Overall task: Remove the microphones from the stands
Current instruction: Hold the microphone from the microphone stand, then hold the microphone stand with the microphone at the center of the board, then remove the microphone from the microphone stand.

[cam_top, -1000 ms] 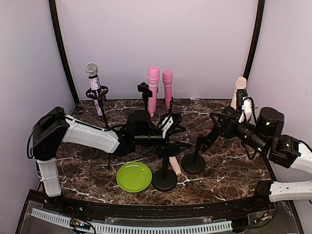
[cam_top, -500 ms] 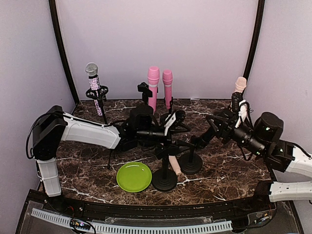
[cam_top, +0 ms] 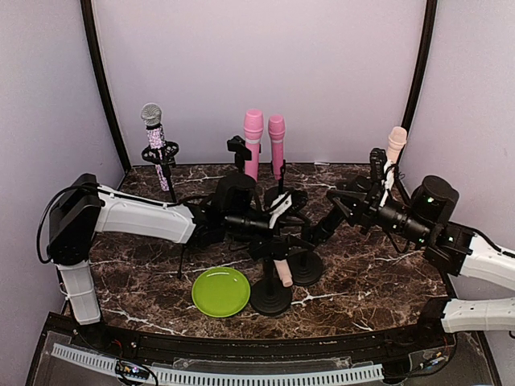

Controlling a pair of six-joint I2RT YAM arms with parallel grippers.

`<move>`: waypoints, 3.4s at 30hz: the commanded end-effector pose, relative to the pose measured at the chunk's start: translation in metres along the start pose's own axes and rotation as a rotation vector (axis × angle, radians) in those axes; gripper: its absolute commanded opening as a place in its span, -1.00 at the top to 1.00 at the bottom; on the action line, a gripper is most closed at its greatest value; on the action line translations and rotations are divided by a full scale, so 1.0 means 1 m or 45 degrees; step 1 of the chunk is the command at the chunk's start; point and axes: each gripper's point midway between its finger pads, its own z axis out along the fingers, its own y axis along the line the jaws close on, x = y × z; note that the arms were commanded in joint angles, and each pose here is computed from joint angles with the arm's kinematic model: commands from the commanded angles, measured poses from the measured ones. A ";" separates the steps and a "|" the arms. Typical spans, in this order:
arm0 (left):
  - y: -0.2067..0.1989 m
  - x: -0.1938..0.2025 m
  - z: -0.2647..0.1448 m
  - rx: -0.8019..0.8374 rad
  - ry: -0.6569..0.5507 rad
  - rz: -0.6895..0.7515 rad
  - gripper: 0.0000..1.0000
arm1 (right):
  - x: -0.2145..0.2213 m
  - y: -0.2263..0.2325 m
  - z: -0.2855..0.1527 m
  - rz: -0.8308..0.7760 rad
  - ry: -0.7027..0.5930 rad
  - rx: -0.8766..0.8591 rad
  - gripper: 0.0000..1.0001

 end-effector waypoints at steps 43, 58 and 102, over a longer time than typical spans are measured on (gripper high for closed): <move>0.007 -0.002 0.010 -0.046 0.031 0.103 1.00 | -0.026 -0.069 -0.007 0.322 -0.064 0.440 0.67; 0.005 0.007 0.012 -0.043 0.050 0.084 1.00 | -0.037 -0.084 -0.017 0.302 -0.070 0.574 0.67; 0.004 0.022 0.016 -0.029 0.082 0.056 1.00 | -0.073 -0.070 -0.024 0.178 -0.087 0.499 0.67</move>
